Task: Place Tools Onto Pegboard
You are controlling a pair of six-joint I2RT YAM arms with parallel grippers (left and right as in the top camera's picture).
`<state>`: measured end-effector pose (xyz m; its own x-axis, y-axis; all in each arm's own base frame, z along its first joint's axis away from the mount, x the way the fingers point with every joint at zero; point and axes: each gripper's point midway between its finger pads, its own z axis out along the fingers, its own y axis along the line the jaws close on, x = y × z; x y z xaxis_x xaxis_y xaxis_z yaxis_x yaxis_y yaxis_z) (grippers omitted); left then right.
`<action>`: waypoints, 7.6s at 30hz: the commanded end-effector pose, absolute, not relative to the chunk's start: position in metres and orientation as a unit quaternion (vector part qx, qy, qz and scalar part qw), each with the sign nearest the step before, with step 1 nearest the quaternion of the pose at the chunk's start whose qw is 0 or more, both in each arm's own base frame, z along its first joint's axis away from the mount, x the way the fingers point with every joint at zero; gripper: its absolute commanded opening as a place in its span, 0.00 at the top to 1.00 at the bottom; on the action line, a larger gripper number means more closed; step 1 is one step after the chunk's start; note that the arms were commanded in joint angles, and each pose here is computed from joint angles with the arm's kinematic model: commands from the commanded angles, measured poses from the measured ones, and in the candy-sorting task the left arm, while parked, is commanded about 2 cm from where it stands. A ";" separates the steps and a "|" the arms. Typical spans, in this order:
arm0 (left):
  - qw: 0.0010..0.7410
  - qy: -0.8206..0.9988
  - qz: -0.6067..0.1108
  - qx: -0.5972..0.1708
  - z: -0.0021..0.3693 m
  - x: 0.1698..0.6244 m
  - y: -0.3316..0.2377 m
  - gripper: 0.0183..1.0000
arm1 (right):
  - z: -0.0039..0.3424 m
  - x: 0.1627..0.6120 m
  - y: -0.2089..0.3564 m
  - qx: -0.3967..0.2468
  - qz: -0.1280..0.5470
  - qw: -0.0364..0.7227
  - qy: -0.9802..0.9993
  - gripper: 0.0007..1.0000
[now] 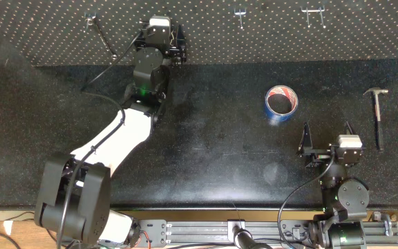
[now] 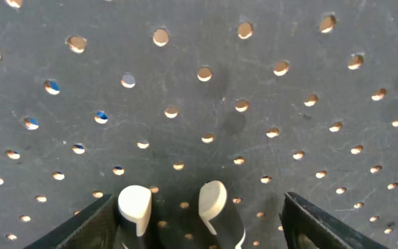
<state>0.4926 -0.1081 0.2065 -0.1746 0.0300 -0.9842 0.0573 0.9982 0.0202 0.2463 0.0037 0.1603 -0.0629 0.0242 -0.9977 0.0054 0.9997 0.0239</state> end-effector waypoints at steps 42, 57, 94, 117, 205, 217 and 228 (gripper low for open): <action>0.679 0.733 -0.036 0.023 0.156 0.245 -0.016 0.00 | 0.159 0.246 0.001 0.017 0.005 0.684 0.729 0.04; 0.679 0.733 -0.036 0.023 0.156 0.245 -0.016 0.00 | 0.181 0.250 0.002 0.083 0.065 0.674 0.732 0.04; 0.679 0.733 -0.036 0.023 0.156 0.245 -0.016 0.00 | 0.051 0.355 0.112 -0.030 0.019 0.094 0.995 0.93; 0.679 0.733 -0.036 0.023 0.156 0.245 -0.016 0.00 | 0.244 0.476 0.235 -0.095 0.100 0.569 0.810 0.92; 0.679 0.733 -0.036 0.023 0.156 0.245 -0.016 0.00 | 0.170 0.342 0.029 -0.079 0.071 0.460 0.881 0.02; 0.679 0.733 -0.036 0.023 0.156 0.245 -0.016 0.00 | 0.145 0.265 0.030 -0.053 0.082 0.654 0.750 0.02; 0.679 0.733 -0.036 0.023 0.156 0.245 -0.016 0.00 | 0.159 0.246 -0.013 0.139 0.087 0.679 0.715 0.02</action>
